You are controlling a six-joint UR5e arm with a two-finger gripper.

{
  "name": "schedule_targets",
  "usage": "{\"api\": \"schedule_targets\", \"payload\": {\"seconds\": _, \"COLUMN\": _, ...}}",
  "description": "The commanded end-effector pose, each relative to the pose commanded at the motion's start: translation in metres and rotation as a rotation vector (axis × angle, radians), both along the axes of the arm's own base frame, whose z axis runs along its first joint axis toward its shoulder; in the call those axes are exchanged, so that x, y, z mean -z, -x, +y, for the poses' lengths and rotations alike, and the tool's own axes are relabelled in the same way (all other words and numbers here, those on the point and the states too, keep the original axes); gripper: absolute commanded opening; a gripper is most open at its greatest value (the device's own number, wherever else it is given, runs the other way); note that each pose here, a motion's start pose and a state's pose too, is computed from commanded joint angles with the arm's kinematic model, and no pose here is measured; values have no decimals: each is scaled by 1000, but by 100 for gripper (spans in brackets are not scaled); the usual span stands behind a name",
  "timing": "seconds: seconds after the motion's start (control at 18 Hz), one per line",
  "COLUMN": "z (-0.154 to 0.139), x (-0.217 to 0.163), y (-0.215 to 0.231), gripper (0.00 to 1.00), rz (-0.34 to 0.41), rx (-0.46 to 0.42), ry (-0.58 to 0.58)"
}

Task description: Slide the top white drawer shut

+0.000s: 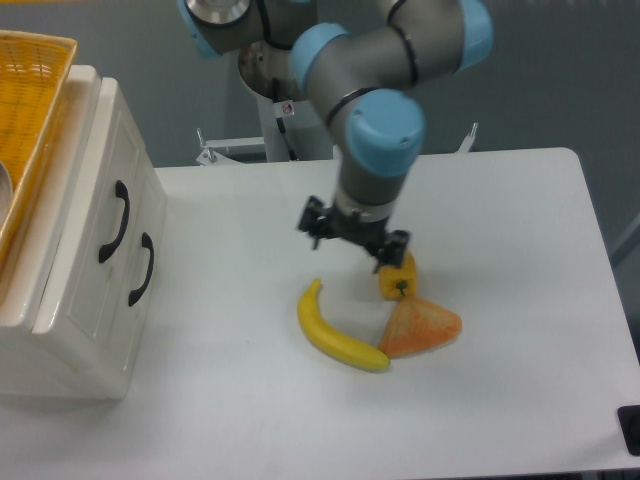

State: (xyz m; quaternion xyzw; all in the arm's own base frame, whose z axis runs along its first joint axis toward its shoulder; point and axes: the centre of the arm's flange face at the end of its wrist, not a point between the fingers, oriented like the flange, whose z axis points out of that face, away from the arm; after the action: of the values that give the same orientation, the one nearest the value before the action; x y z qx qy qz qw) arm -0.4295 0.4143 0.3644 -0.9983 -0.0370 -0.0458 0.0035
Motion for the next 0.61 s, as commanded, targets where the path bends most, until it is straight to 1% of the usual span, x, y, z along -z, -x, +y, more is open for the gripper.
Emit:
{"api": "schedule_targets", "payload": {"seconds": 0.17, "z": -45, "x": 4, "y": 37, "gripper": 100, "rz": 10, "rx": 9, "ry": 31}}
{"api": "schedule_targets", "payload": {"seconds": 0.28, "z": -75, "x": 1, "y": 59, "gripper": 100, "rz": 19, "rx": 17, "ry": 30}}
{"api": "schedule_targets", "payload": {"seconds": 0.56, "z": -145, "x": -21, "y": 101, "gripper": 100, "rz": 55, "rx": 110, "ry": 1}}
{"api": "schedule_targets", "payload": {"seconds": 0.61, "z": -152, "x": -23, "y": 104, "gripper": 100, "rz": 62, "rx": 121, "ry": 4}}
